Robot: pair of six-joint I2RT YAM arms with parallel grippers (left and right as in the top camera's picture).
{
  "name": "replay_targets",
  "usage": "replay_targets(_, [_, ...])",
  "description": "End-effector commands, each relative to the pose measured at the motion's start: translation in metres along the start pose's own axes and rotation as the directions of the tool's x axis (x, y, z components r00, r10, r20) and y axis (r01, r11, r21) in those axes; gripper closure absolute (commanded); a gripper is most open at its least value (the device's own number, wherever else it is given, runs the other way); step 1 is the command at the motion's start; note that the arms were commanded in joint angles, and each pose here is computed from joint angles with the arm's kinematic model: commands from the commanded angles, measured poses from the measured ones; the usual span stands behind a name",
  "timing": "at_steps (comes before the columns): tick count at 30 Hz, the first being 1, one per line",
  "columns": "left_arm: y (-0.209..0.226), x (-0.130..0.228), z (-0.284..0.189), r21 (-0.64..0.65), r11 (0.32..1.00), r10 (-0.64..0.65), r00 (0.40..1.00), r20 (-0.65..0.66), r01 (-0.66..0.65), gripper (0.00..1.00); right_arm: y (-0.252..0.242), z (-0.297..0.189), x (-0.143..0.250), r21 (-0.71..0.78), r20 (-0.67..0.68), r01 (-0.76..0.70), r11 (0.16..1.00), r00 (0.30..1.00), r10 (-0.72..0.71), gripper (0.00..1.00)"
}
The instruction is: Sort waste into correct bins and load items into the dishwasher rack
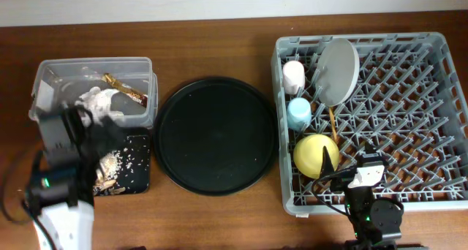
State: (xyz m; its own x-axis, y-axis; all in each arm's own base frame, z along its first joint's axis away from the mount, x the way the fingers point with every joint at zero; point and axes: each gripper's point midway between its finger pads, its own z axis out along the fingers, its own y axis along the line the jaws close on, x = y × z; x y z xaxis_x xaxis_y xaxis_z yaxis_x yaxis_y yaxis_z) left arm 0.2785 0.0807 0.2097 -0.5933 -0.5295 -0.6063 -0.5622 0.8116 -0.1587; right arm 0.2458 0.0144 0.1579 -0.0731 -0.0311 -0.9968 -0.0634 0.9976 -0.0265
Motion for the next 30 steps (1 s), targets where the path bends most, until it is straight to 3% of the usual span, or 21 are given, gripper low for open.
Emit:
replay_targets(1, [0.035, 0.068, 0.010, -0.058, 0.998, 0.020, 0.999, -0.045, -0.023, 0.01, 0.000, 0.000, 0.002, -0.005, -0.002, 0.001, 1.000, 1.000, -0.001, 0.02])
replay_targets(3, [0.049, 0.105, 0.021, -0.059, 0.998, 0.020, 0.999, -0.050, -0.023, 0.01, 0.000, 0.000, 0.002, -0.005, -0.002, 0.001, 1.000, 1.000, -0.001, 0.02])
replay_targets(5, [0.048, 0.123, 0.038, 0.014, 1.000, 0.012, 0.999, 0.038, -0.012, 0.01, 0.000, 0.000, 0.002, -0.005, -0.002, 0.001, 1.000, 1.000, -0.001, 0.02])
replay_targets(7, [0.036, 0.118, 0.046, 0.089, 0.996, 0.012, 0.989, 0.147, -0.025, 0.01, 0.000, 0.000, 0.002, -0.005, -0.002, 0.001, 1.000, 1.000, -0.001, 0.01])
replay_targets(10, [-0.002, 0.088, 0.041, 0.286, 0.954, -0.048, 0.897, 0.440, -0.089, 0.01, 0.000, 0.000, 0.002, -0.005, -0.002, 0.001, 1.000, 1.000, -0.001, 0.02])
replay_targets(13, [-0.012, 0.078, 0.032, 0.361, 0.925, -0.112, 0.824, 0.555, -0.118, 0.01, 0.000, 0.000, 0.002, -0.005, -0.002, 0.001, 1.000, 1.000, -0.001, 0.02])
replay_targets(18, [-0.003, 0.100, 0.046, 0.333, 0.936, -0.076, 0.859, 0.506, -0.114, 0.01, 0.000, 0.000, 0.002, -0.005, -0.002, 0.001, 1.000, 1.000, -0.001, 0.02])
replay_targets(19, [-0.007, 0.098, 0.042, 0.321, 0.931, -0.028, 0.844, 0.536, -0.173, 0.01, 0.000, 0.000, 0.002, -0.005, -0.002, 0.001, 1.000, 1.000, -0.001, 0.02])
replay_targets(25, [-0.031, 0.096, 0.016, 0.220, 0.853, 0.208, 0.695, 0.688, -0.473, 0.01, 0.000, 0.000, 0.002, -0.005, -0.002, 0.001, 1.000, 1.000, -0.001, 0.02])
replay_targets(30, [-0.037, 0.092, 0.002, 0.096, 0.790, 0.333, 0.555, 0.762, -0.605, 0.01, 0.000, 0.000, 0.002, -0.005, -0.002, 0.001, 1.000, 1.000, -0.001, 0.02])
